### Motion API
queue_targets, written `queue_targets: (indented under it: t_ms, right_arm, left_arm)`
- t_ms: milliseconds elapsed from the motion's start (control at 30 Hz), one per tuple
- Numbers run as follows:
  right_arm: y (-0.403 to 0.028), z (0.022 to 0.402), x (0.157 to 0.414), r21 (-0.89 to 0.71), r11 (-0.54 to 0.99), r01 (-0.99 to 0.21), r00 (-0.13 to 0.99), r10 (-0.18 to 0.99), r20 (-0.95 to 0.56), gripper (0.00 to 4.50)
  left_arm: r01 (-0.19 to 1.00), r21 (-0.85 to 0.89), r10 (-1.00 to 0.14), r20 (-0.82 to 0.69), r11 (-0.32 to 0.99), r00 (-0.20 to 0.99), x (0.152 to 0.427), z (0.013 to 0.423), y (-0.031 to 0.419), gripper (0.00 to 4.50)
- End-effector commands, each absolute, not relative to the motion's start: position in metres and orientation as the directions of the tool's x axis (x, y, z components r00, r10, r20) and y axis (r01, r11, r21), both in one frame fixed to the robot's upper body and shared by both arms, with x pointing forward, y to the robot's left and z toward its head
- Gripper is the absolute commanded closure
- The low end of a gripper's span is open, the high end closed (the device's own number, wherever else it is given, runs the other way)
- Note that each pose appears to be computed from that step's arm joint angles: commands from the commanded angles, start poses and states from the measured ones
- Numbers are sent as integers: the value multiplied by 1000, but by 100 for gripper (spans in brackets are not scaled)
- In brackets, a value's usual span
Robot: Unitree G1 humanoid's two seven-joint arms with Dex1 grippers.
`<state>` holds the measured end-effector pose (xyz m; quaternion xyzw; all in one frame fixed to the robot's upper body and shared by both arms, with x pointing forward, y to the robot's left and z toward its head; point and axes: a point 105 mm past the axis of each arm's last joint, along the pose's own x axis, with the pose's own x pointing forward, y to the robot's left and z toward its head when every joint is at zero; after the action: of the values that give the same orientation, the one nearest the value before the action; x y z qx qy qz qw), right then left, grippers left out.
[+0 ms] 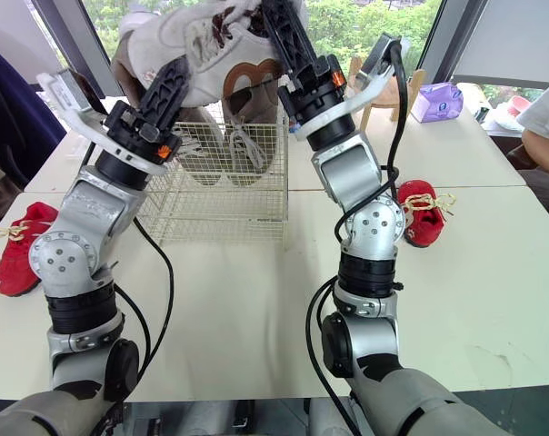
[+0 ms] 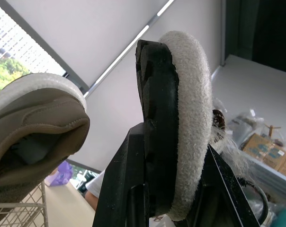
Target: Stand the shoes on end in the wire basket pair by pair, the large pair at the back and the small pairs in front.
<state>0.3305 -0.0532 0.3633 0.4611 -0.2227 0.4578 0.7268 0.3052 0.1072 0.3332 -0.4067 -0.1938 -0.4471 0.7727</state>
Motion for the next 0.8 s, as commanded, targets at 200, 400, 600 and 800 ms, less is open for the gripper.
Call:
queue_targets:
  t_ms: [200, 400, 600, 800]
  right_arm:
    - [-51, 384, 304, 349, 98, -932, 351, 490, 798, 340]
    - [-73, 403, 308, 216, 178, -960, 280, 548, 788, 340]
    - [-89, 400, 330, -150, 365, -919, 214, 780, 588, 340]
    - [-85, 382, 350, -474, 338, -813, 198, 926, 321, 340]
  left_arm:
    - [815, -432, -590, 564, 386, 578, 299, 314, 110, 184]
    - [687, -374, -593, 346, 623, 727, 288, 272, 124, 2]
    - [574, -272, -542, 187, 773, 819, 260, 238, 139, 2]
    - [530, -285, -517, 123, 799, 847, 246, 219, 153, 2]
